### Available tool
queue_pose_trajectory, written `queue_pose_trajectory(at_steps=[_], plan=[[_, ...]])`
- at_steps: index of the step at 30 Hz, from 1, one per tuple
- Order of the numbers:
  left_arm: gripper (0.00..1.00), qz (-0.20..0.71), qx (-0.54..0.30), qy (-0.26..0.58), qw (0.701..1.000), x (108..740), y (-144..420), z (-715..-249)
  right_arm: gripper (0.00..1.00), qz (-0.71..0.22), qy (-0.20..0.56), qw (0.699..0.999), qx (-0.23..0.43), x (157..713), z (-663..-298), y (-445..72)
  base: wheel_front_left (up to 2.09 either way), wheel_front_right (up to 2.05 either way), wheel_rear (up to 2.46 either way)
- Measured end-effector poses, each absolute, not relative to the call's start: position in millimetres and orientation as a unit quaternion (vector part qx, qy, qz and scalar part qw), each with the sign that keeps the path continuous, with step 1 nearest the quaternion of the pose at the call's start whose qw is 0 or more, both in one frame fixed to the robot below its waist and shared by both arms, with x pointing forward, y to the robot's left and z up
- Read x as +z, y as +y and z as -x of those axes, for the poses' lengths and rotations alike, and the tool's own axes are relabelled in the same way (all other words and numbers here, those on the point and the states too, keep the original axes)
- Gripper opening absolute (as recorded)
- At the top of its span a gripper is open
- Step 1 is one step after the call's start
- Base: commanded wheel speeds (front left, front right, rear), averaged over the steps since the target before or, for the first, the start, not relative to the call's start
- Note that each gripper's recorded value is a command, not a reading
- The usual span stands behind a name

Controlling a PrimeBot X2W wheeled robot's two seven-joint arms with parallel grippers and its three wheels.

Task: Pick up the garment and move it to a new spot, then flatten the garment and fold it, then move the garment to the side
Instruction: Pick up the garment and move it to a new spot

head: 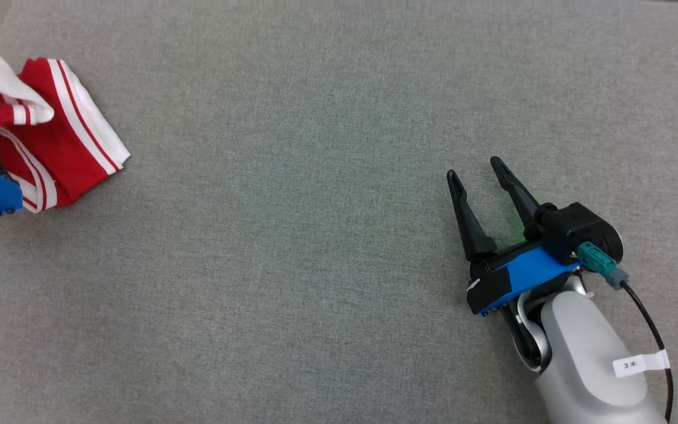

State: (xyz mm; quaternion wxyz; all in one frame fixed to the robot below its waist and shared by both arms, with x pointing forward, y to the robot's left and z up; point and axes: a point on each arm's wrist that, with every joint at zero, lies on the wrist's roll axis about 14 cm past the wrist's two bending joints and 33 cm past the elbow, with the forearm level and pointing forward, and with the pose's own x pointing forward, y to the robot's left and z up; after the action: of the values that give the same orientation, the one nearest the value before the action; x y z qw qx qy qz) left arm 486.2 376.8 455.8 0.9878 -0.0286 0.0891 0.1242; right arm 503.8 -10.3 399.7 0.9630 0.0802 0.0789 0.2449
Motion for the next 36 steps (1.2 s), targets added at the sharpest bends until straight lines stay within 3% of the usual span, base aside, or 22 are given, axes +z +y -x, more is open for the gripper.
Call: queue_pose_trajectory(at_steps=[8, 18, 27, 36], plan=[[0.00, 0.030, 0.031, -0.018, 0.999, 528, 315, -514, 1.00, -0.102, 0.068, 0.969, 0.215, 425, -484, -35, 0.00, 0.00, 0.00], [0.00, 0.087, -0.131, -0.049, 0.986, 534, 173, -534, 1.00, -0.095, 0.057, 0.984, 0.141, 442, -451, -98, 0.00, 0.00, 0.00], [0.00, 0.143, -0.295, -0.031, 0.944, 523, 23, -518, 1.00, -0.090, 0.047, 0.993, 0.060, 453, -415, -159, 0.00, 0.00, 0.00], [0.00, 0.175, -0.440, -0.007, 0.881, 520, -95, -462, 1.00, -0.088, 0.037, 0.995, -0.001, 462, -382, -197, 0.00, 0.00, 0.00]])
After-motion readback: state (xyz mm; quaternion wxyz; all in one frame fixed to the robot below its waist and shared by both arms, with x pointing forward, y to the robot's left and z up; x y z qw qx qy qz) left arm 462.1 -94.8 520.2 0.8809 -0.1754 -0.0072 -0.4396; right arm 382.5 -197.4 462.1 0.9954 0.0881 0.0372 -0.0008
